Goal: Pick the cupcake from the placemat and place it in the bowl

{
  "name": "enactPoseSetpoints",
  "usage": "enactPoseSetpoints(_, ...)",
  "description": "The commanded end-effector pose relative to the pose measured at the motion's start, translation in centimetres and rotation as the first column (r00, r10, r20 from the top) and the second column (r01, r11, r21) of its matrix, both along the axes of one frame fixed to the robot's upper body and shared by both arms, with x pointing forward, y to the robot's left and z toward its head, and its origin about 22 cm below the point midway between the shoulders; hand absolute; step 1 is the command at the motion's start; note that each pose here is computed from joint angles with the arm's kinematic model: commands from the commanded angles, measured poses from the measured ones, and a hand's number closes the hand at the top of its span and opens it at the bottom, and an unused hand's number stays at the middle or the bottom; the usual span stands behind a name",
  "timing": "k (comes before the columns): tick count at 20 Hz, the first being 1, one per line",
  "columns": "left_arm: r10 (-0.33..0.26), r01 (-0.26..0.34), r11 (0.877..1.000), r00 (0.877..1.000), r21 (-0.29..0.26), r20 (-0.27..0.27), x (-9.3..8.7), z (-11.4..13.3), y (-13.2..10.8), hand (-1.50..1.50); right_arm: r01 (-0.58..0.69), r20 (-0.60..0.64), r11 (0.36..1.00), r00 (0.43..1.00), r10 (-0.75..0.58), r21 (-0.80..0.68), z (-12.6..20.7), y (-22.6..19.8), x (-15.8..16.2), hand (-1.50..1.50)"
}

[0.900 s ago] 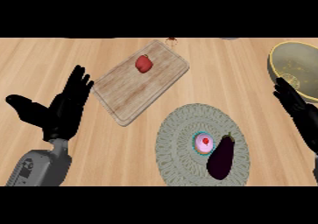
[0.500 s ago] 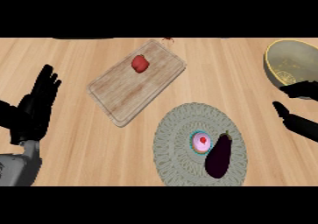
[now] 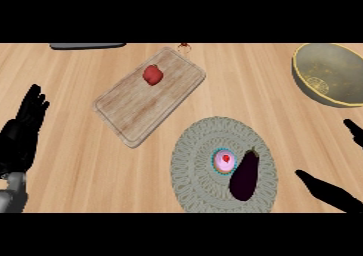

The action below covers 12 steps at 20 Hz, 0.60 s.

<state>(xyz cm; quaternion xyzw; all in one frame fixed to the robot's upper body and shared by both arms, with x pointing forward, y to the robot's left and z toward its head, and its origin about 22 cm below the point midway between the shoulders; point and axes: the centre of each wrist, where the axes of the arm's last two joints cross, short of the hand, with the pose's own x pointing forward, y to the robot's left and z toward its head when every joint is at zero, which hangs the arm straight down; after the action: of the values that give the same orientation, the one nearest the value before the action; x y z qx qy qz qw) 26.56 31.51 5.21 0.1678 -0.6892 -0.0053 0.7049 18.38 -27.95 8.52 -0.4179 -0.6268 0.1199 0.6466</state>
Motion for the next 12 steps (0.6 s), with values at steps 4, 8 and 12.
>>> enactPoseSetpoints(4,-0.032,0.031,0.999,0.999,0.025,0.028,0.2,1.2,-0.3,0.0,0.174,0.006,0.985,0.985,-0.174,-0.007,2.7,5.7,-6.2,-1.5)
enactPoseSetpoints(8,-0.063,0.062,0.998,0.998,0.018,0.019,0.5,1.8,-1.1,0.0,0.212,-0.022,0.976,0.977,-0.213,-0.051,6.8,7.7,-7.3,-1.5)
enactPoseSetpoints(12,-0.084,0.084,0.996,0.996,0.009,0.021,-0.1,-0.1,0.6,0.0,0.216,-0.067,0.971,0.972,-0.224,-0.105,8.6,8.9,-5.1,-1.5)
